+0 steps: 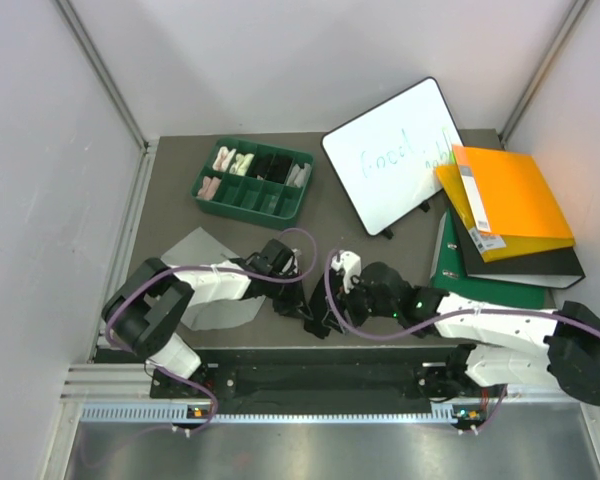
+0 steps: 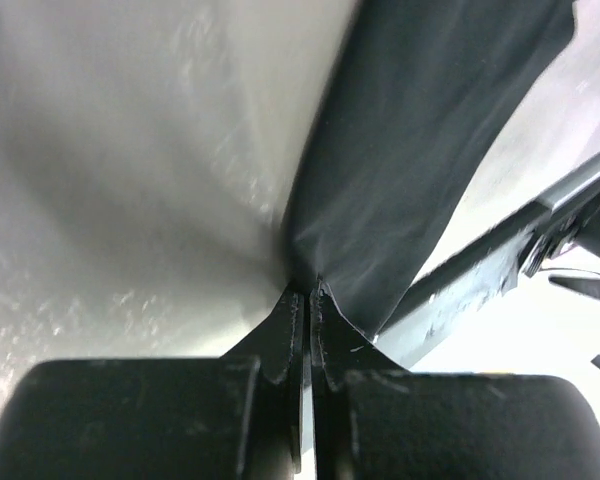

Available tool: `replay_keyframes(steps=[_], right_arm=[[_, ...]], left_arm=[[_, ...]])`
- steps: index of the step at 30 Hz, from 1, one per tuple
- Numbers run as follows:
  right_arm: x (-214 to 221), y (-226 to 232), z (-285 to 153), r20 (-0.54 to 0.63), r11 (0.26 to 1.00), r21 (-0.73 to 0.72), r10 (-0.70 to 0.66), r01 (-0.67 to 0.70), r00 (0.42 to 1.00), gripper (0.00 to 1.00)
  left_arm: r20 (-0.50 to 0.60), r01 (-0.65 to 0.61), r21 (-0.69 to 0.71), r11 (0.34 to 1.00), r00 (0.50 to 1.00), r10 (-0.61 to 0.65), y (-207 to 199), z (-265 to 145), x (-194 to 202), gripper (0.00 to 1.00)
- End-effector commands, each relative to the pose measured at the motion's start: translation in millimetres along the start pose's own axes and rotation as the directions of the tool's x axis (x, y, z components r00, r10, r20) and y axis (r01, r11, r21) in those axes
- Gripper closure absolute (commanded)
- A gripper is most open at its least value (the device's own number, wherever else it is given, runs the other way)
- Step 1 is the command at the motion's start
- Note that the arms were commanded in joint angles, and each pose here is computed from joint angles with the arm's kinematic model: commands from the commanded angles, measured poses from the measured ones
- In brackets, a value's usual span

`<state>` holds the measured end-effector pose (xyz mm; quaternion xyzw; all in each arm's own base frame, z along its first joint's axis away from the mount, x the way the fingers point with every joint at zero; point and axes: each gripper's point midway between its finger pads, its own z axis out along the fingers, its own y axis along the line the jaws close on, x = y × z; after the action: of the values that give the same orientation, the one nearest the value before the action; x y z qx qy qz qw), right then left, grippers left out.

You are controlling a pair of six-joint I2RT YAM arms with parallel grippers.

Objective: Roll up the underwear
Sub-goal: Roll the underwear to the center of the board.

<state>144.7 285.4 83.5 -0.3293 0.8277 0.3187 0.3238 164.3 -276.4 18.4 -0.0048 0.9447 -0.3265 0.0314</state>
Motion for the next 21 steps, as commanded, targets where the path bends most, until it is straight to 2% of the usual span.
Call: replay_keyframes(steps=[1,10,21], right_arm=[[-36.1,23.7,5.5,0.161,0.987,0.034,-0.162,0.159,0.973,0.34],[-11.2,65.2,31.7,0.102,0.961,-0.013,-0.275,0.278,0.956,0.32],[4.3,79.8,44.2,0.044,0.952,0.004,-0.305,0.305,0.951,0.30]], left_arm=[[-0.126,-0.015,0.011,1.000,0.992,0.017,-0.3,-9.1,15.8,1.00],[-0.216,0.054,0.069,0.996,0.976,-0.038,-3.8,-11.5,22.2,1.00],[-0.230,0.114,0.089,0.989,0.969,-0.091,-4.8,-16.0,16.4,1.00]])
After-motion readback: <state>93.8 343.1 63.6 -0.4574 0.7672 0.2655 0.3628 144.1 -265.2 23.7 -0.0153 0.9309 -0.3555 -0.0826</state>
